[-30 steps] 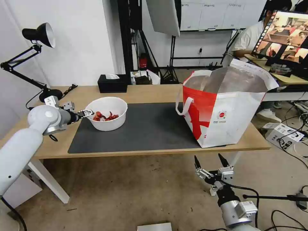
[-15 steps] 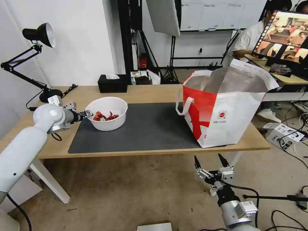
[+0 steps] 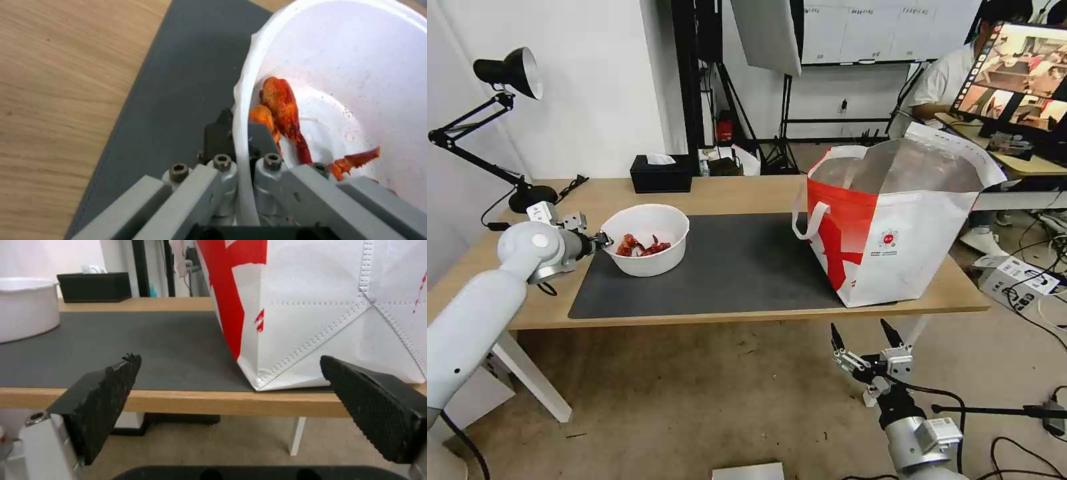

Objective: Pick up the trash from the table and place it into the takeout bag.

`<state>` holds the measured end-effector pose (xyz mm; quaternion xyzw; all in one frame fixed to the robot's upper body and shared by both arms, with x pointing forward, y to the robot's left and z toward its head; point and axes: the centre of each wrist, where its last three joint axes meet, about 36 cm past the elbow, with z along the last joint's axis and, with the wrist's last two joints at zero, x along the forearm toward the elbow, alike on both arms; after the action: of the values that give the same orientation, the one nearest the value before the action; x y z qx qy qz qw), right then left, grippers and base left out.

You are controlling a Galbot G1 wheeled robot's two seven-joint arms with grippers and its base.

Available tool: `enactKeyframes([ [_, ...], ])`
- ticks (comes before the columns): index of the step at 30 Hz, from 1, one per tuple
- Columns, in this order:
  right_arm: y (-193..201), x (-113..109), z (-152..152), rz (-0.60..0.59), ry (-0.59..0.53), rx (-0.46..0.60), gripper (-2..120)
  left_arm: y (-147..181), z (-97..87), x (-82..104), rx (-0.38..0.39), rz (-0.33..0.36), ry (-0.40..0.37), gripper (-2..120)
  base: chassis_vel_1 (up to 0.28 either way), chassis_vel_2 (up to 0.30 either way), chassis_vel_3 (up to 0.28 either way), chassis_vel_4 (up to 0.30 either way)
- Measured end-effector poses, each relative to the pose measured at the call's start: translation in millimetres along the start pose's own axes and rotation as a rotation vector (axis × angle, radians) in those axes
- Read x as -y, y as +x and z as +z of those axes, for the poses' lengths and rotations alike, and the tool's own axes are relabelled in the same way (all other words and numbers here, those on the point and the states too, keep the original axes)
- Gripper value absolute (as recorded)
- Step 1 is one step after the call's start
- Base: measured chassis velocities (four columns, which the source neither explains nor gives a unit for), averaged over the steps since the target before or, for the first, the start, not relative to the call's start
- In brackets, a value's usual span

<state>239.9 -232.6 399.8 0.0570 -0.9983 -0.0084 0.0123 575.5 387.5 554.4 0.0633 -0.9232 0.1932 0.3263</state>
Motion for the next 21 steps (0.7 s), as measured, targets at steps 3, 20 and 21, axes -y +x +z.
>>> enactKeyframes([
  [3,0,0,0,0.000,0.000,0.000,100,2,-0.5,0.8,0.011,0.005,0.005,0,0.000,0.000,0.000,0.000],
  [20,0,0,0,0.000,0.000,0.000,100,37,-12.4,32.0,0.149,0.116,-0.027,0,0.000,0.000,0.000,0.000],
  [21,0,0,0,0.000,0.000,0.000,100,42,-15.8,39.8,0.166,0.135,-0.037,0,0.000,0.000,0.000,0.000],
])
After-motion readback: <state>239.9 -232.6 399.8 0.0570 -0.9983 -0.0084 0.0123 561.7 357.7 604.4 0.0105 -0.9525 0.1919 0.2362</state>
